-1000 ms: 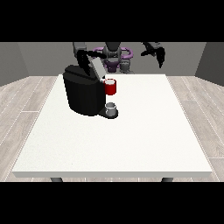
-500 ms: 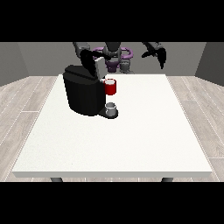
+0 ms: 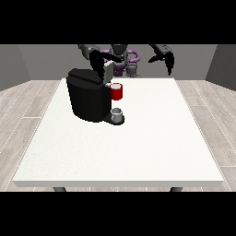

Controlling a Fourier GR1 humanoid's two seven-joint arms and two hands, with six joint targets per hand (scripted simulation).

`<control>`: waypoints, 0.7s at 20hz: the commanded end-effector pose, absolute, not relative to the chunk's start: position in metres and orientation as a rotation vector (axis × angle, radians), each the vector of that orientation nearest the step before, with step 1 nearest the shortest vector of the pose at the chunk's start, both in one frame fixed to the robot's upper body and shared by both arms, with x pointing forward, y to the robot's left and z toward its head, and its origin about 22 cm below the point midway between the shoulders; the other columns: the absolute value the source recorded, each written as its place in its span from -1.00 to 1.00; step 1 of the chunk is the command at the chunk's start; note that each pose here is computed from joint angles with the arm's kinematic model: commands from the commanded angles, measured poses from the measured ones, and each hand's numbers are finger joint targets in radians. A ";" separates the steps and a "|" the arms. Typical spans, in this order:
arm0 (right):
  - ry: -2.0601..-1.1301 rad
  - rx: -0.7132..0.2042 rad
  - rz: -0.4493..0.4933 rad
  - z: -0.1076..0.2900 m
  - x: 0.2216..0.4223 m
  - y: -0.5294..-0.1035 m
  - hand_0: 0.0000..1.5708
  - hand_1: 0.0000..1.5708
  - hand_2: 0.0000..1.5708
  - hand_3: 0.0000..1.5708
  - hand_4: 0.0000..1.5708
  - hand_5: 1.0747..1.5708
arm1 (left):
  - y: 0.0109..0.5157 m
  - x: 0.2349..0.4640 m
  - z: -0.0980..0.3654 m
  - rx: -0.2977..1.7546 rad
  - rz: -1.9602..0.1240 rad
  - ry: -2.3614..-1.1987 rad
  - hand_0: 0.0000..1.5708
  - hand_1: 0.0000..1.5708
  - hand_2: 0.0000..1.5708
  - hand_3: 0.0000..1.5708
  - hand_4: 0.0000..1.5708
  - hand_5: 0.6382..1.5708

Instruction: Insert the coffee pod into the coffee machine and close the lid

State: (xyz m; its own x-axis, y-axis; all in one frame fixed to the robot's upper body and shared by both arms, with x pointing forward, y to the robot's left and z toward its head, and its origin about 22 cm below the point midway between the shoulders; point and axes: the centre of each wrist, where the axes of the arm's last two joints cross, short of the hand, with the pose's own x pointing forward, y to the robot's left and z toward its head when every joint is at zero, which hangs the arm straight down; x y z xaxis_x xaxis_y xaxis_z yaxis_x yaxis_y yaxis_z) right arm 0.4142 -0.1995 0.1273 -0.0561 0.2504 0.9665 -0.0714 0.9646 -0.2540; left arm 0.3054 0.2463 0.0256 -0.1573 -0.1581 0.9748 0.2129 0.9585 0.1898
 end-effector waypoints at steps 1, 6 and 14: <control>-1.736 -0.095 0.440 0.146 0.414 -0.164 -1.00 -1.00 -1.00 -1.00 -1.00 1.00 | 0.234 0.309 0.032 -0.031 -0.337 -1.701 -1.00 -1.00 -1.00 -1.00 -0.58 1.00; -1.787 -0.184 0.419 0.189 0.415 -0.156 -1.00 -1.00 -1.00 -1.00 -0.72 1.00 | 0.223 0.312 0.031 -0.096 -0.373 -1.732 -1.00 -1.00 -1.00 -1.00 -0.57 1.00; -1.819 -0.241 0.400 0.230 0.411 -0.163 -1.00 -1.00 -1.00 -1.00 -0.87 1.00 | 0.212 0.329 0.062 -0.130 -0.442 -1.801 -1.00 -1.00 -1.00 -1.00 -0.44 1.00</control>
State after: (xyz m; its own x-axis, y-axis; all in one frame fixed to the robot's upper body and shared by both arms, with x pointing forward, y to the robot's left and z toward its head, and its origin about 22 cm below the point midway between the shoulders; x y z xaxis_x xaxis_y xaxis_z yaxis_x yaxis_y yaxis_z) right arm 0.4145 -0.2240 0.1924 0.0027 0.3814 0.9244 0.0886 0.9207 -0.3801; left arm 0.3227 0.2167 0.0526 -0.2571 -0.1416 0.9560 0.3002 0.9286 0.2183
